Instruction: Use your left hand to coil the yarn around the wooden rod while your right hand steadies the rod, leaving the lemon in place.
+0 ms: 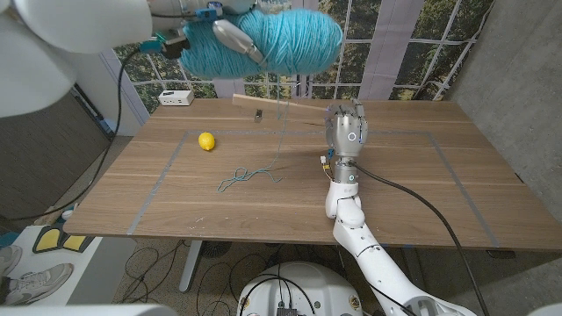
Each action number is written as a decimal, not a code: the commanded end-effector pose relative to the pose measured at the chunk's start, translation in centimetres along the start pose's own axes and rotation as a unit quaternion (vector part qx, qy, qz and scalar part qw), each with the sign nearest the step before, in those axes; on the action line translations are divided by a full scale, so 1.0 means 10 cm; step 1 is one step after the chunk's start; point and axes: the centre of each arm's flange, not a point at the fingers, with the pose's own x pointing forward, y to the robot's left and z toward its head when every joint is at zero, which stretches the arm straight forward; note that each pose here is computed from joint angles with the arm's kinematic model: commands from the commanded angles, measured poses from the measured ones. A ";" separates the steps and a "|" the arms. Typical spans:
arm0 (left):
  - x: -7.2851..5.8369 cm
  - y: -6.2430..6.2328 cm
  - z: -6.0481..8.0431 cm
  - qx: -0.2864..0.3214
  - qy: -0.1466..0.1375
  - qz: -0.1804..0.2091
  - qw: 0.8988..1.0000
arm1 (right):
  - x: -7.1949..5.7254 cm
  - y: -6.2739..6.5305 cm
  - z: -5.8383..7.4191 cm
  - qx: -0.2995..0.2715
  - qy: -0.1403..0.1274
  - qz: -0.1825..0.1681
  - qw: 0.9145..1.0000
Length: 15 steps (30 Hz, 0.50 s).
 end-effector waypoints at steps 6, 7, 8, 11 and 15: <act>-0.06 0.26 -0.50 -0.015 0.120 0.034 0.992 | -0.10 -0.04 -0.09 0.055 0.021 0.004 0.998; -0.06 0.24 -0.56 -0.020 0.127 0.034 0.991 | -0.09 -0.06 -0.09 0.064 0.023 0.002 0.998; -0.07 0.22 -0.60 -0.021 0.134 0.035 0.990 | -0.09 -0.08 -0.09 0.073 0.027 0.000 0.997; -0.05 0.13 -0.73 -0.039 0.147 0.027 0.988 | -0.07 -0.15 -0.07 0.089 0.026 -0.009 0.996; -0.01 -0.05 -0.90 -0.047 0.170 0.009 0.984 | -0.04 -0.27 -0.01 0.113 0.014 -0.023 0.993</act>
